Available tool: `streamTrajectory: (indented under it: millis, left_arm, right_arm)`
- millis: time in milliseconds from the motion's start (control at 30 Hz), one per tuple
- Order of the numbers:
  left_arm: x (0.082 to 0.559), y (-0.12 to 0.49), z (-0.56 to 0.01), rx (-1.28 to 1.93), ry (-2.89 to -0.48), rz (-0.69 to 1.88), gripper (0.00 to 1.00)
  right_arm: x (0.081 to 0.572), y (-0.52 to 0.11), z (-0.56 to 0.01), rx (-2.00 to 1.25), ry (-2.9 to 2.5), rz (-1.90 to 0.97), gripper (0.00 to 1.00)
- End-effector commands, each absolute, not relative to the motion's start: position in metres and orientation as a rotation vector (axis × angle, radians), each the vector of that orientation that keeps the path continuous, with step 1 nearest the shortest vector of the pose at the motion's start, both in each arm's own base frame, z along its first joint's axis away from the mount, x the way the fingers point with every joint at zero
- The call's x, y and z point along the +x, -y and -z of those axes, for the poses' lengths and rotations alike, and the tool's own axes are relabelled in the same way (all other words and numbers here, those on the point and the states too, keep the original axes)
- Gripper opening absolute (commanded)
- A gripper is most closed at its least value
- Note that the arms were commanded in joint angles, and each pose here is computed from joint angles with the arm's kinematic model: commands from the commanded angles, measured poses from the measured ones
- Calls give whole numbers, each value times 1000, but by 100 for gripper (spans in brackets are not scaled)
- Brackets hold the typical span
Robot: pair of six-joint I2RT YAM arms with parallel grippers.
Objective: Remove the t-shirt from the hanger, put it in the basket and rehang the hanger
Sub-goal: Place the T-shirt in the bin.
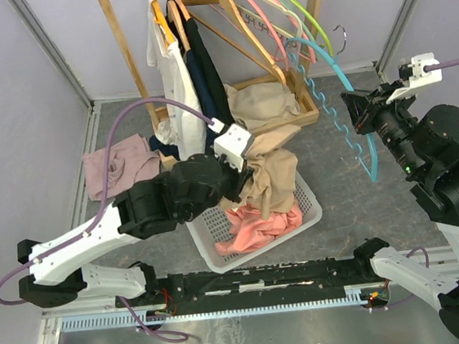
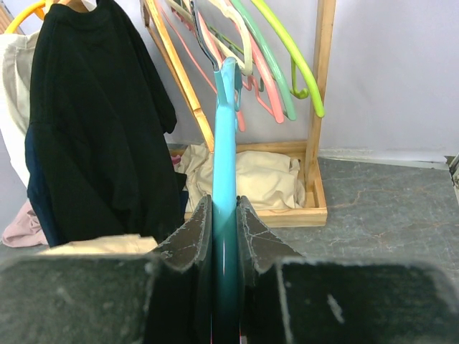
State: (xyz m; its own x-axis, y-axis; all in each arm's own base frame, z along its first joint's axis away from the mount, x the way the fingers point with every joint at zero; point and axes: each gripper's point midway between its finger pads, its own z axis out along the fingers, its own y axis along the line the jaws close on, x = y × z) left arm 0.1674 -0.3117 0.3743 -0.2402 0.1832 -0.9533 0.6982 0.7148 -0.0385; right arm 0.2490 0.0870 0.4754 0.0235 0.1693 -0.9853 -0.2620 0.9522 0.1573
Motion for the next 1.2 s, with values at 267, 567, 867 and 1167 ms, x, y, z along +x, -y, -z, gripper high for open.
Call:
streamTrajectory:
  millis: [267, 567, 867, 1167]
  left_arm:
    - [162, 319, -277, 602, -2009, 544, 3]
    - [162, 331, -201, 630, -2121, 464, 3]
    - [161, 333, -127, 650, -2267, 471, 3]
    - [178, 327, -76, 639, -2375, 428, 3]
  right_arm:
    - [245, -89, -496, -64, -1412, -377, 1]
    - [245, -90, -493, -65, -1422, -382, 1]
    - [242, -88, -490, -63, -1431, -381, 1]
    - [242, -92, -485, -80, -1436, -390, 1]
